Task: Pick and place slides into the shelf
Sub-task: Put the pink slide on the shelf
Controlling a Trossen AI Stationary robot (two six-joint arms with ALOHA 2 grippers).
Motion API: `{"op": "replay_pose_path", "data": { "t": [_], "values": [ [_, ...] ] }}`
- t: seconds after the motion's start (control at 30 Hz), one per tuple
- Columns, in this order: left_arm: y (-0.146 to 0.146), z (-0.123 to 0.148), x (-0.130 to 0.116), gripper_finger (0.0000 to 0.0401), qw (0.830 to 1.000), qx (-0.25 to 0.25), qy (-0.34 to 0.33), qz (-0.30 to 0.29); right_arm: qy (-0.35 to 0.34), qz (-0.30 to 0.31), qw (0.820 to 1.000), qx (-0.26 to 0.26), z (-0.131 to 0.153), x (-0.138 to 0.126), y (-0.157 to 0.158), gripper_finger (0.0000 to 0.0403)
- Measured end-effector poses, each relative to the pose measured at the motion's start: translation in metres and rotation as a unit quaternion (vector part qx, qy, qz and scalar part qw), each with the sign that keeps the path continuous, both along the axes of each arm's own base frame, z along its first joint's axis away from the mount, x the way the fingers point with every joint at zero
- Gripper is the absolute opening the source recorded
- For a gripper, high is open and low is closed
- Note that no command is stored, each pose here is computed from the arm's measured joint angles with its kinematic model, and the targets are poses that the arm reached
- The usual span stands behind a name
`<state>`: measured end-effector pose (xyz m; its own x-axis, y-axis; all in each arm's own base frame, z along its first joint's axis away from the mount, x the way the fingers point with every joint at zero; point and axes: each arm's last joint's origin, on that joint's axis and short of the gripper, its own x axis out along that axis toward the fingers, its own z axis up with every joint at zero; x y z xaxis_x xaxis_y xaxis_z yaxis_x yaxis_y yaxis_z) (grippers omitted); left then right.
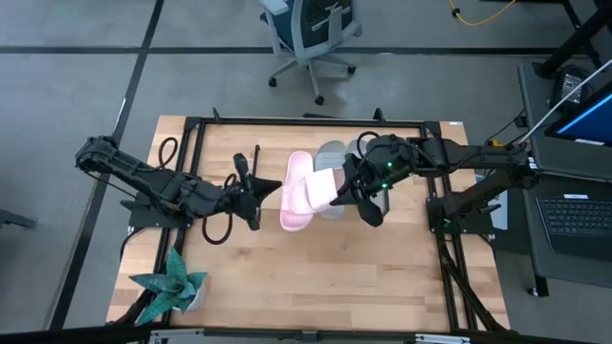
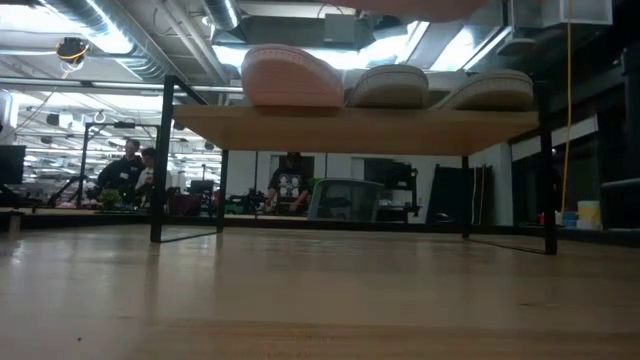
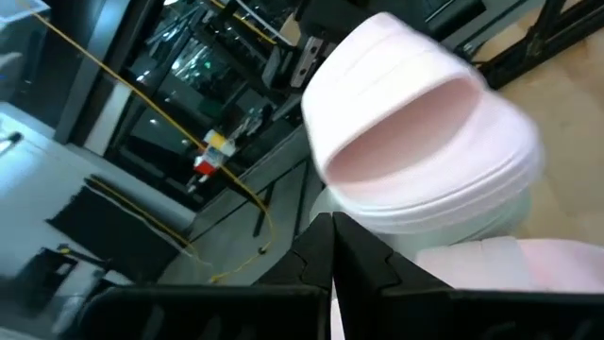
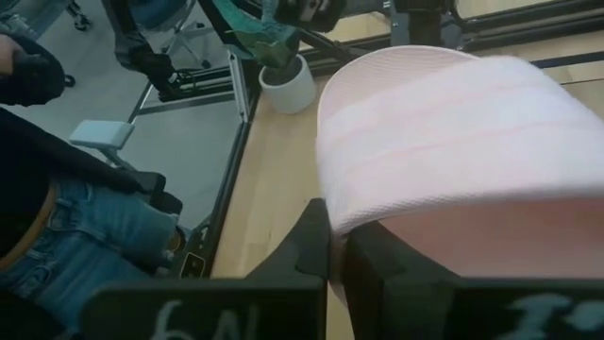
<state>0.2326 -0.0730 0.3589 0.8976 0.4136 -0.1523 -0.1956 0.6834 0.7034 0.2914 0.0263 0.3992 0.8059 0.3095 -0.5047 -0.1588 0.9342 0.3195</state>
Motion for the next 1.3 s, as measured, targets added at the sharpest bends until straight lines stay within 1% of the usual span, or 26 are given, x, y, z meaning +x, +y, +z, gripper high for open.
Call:
{"op": "replay_pose_path", "data": {
  "t": [0.13, 0.37, 0.5, 0.6, 0.77, 0.83, 0.9, 1.0, 1.13, 1.3],
  "values": [
    [0.001, 0.000, 0.000, 0.0000, 0.999, 0.029, 0.010, 0.013, -0.001, 0.000, 1.000, 0.001, 0.000, 0.000, 0.000, 0.0016],
    [0.003, 0.000, 0.001, 0.0000, 1.000, 0.003, -0.002, 0.014, -0.006, 0.005, 1.000, -0.007, 0.000, 0.000, 0.000, 0.0015],
    [0.005, 0.000, 0.001, 0.0004, 1.000, 0.016, 0.006, 0.014, -0.008, 0.005, 1.000, -0.008, 0.001, 0.000, 0.000, 0.0015],
    [0.005, 0.000, 0.001, 0.0023, 1.000, 0.018, 0.007, 0.016, -0.008, 0.005, 1.000, -0.007, 0.001, 0.000, 0.000, 0.0015],
    [0.006, 0.000, 0.001, 0.0073, 0.999, 0.025, 0.007, 0.039, -0.010, -0.002, 1.000, 0.004, 0.002, 0.001, 0.000, 0.0015],
    [0.007, 0.000, 0.000, 0.0093, 0.998, 0.037, 0.012, 0.046, -0.010, -0.003, 1.000, 0.004, 0.002, 0.001, 0.000, 0.0015],
    [0.007, 0.000, 0.000, 0.0111, 0.998, 0.047, 0.017, 0.042, -0.012, -0.003, 1.000, 0.005, 0.002, 0.001, 0.000, 0.0015],
    [0.005, 0.000, 0.001, 0.0129, 0.997, 0.068, 0.030, 0.012, -0.013, -0.004, 1.000, 0.007, 0.001, 0.003, -0.003, 0.0015],
    [0.003, 0.000, 0.002, 0.0137, 0.992, 0.114, 0.053, -0.027, -0.004, 0.017, 0.999, 0.029, -0.006, 0.013, -0.010, 0.0015],
    [0.004, 0.001, 0.003, 0.0137, 0.986, 0.150, 0.065, -0.034, 0.000, 0.045, 0.997, 0.058, -0.013, 0.023, -0.022, 0.0015]
  ]
}}
